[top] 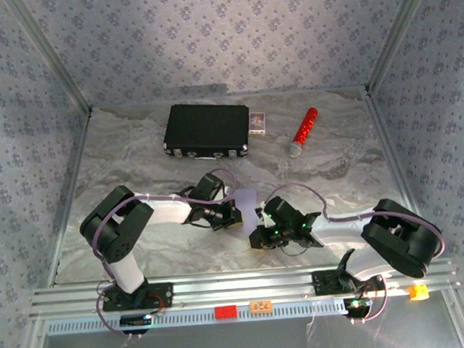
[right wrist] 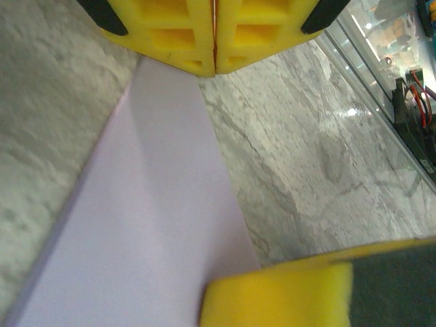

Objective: Fold a paper plane with a square sheet of paper (pick it up from the middle)
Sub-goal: Third fold the triangle at the center of the table.

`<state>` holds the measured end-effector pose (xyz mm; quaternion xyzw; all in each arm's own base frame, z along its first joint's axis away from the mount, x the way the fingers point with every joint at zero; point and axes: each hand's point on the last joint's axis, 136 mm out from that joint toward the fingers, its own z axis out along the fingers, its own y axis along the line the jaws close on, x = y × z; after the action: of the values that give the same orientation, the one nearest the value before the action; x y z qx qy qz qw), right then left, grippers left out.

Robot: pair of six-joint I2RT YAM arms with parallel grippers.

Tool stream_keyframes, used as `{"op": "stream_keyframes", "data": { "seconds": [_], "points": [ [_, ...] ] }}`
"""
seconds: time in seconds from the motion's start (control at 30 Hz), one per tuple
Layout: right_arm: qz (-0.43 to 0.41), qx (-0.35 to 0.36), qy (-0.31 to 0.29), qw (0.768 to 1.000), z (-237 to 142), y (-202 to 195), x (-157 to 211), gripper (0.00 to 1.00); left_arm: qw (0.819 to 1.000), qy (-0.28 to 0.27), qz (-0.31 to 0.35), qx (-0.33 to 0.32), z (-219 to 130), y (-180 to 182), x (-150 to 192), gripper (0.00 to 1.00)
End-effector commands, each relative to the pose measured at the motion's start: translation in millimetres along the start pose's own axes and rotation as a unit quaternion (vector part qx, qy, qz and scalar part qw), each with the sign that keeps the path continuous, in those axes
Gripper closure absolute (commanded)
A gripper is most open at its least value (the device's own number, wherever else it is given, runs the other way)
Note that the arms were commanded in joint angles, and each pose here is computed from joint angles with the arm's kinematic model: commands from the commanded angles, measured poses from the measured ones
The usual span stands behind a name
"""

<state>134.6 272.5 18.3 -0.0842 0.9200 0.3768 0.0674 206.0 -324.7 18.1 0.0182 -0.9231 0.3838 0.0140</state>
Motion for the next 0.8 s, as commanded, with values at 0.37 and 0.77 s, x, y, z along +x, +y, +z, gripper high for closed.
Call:
{"op": "stream_keyframes", "data": {
  "seconds": [0.37, 0.77],
  "points": [
    [0.0, -0.003, -0.054, 0.999, -37.7, 18.7, -26.9, 0.88, 1.0, -0.007, -0.005, -0.023, -0.1, 13.3, 0.2, 1.0],
    [0.028, -0.008, -0.024, 0.999, 6.9, 16.0, -45.9, 0.9, 1.0, -0.007, 0.003, -0.013, -0.2, 8.2, -0.1, 1.0]
  ]
}}
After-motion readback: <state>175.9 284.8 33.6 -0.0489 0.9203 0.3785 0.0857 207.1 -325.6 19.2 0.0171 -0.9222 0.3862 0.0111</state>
